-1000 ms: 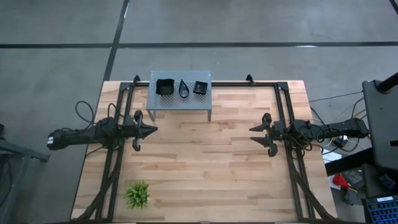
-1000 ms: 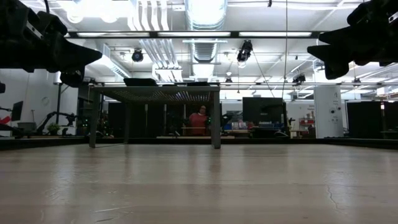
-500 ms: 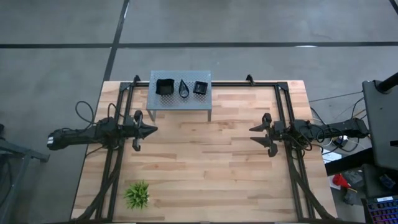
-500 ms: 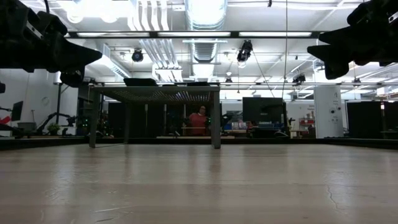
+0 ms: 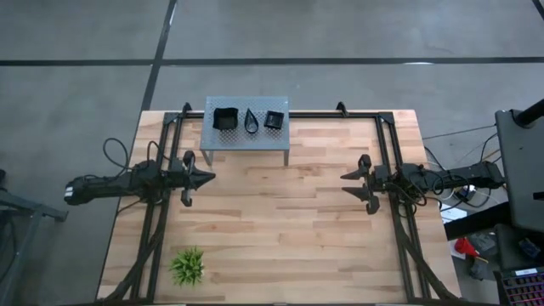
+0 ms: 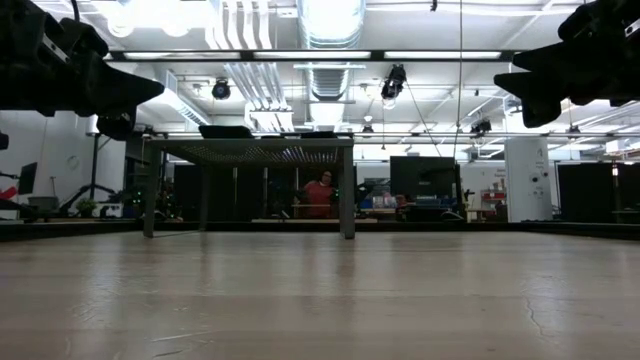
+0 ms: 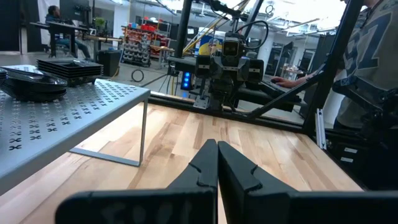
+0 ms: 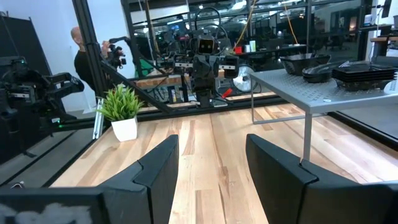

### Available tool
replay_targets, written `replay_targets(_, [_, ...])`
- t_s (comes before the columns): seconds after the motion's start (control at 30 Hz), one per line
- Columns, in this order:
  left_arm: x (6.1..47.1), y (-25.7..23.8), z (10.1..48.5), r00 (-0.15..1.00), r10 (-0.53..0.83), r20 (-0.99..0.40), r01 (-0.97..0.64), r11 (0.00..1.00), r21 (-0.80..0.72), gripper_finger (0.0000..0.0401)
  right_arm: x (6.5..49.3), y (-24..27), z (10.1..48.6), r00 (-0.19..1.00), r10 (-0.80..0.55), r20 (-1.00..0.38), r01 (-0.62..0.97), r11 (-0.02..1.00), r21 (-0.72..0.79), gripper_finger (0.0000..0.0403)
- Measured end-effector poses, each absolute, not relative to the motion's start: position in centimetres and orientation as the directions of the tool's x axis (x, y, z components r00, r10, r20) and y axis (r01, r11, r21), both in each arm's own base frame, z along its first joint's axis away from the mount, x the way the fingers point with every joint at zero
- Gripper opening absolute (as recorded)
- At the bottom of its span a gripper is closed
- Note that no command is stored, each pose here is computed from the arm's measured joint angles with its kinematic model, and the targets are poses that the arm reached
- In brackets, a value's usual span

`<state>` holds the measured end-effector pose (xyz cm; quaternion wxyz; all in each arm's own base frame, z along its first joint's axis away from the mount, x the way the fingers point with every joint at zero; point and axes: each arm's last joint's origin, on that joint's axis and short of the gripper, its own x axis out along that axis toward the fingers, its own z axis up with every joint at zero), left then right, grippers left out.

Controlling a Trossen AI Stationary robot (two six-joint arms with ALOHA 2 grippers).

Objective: Pick & Place Mini shaped plates
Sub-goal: Return to Home Position

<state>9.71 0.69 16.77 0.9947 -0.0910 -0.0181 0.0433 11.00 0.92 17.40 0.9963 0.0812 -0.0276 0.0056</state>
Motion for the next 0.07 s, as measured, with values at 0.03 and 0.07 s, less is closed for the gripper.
replay_targets(0.03, [9.71,0.69,16.77,0.996,0.090,0.028,-0.083,0.980,-0.183,0.0005,11.00,0.92,17.40,0.998,0.007,0.056,-0.016,0.987,0.161,0.0185])
replay_targets(0.07, [9.71,0.69,16.77,0.996,0.090,0.028,-0.083,0.980,-0.183,0.0005,11.00,0.92,17.40,0.998,0.007,0.056,-0.016,0.987,0.161,0.0185])
